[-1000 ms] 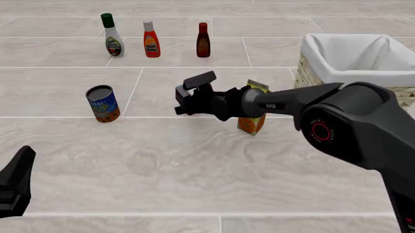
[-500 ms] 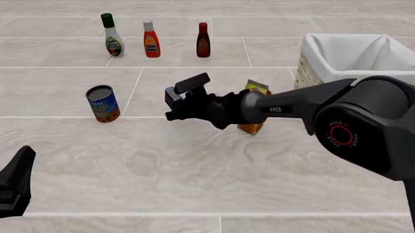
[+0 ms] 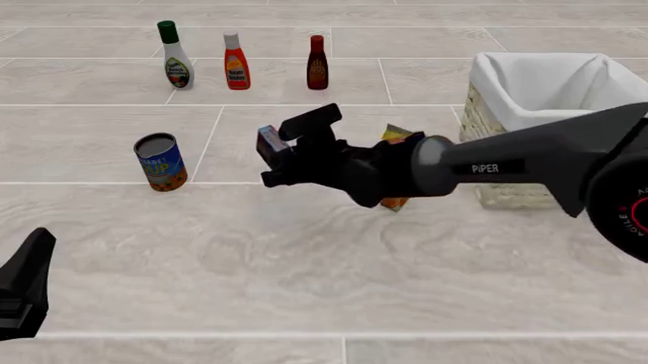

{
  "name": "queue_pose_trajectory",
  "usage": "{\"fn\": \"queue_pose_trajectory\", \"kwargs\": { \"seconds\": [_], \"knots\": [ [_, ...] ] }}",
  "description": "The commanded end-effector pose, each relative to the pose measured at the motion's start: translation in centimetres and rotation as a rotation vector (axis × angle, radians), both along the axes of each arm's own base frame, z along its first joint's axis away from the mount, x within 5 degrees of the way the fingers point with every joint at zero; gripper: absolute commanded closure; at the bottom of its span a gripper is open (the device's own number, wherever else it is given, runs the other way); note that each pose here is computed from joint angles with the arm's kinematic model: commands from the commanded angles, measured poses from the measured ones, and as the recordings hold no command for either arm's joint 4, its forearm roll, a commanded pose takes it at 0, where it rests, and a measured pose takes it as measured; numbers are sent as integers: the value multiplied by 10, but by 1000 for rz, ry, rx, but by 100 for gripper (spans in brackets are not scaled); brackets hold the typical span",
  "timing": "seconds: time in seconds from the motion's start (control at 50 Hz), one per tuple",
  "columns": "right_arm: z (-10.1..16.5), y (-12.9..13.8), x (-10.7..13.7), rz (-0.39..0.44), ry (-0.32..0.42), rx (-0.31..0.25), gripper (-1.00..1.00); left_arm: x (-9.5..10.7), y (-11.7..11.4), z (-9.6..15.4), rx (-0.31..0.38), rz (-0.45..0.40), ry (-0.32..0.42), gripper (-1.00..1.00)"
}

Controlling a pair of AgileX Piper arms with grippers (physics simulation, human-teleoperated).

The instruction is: Pick the chocolate pudding and place it in the basket.

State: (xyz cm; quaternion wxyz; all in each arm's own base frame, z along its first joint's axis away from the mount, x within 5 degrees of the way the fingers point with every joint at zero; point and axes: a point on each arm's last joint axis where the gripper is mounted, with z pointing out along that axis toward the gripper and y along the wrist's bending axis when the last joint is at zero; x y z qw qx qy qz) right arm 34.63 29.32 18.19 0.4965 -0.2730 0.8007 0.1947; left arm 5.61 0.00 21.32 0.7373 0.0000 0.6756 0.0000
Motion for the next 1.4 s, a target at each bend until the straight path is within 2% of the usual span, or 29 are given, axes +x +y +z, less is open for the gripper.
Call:
{"fn": "queue_pose_trajectory", "kwargs": {
  "seconds": [0.02,0.32,0.6,0.72,0.8,0.9,1.16,1.22,1.4],
  "knots": [
    [31,-9,-27,25,-33,32,100,0,0,0,0,0,0,-100],
    [74,-11,-65,91,-74,50,100,0,0,0,0,0,0,-100],
    [108,-23,-79,99,-107,60,100,0,0,0,0,0,0,-100],
    [126,-36,-80,79,-134,69,100,0,0,0,0,0,0,-100],
    [136,-51,-69,13,-107,104,100,0,0,0,0,0,0,-100],
    [148,-59,-70,-1,-122,111,100,0,0,0,0,0,0,-100],
    [178,-85,-67,-52,-163,99,100,0,0,0,0,0,0,-100],
    [184,-92,-67,-70,-174,111,100,0,0,0,0,0,0,-100],
    [192,-111,-62,-123,-175,100,100,0,0,0,0,0,0,-100]
  ]
}}
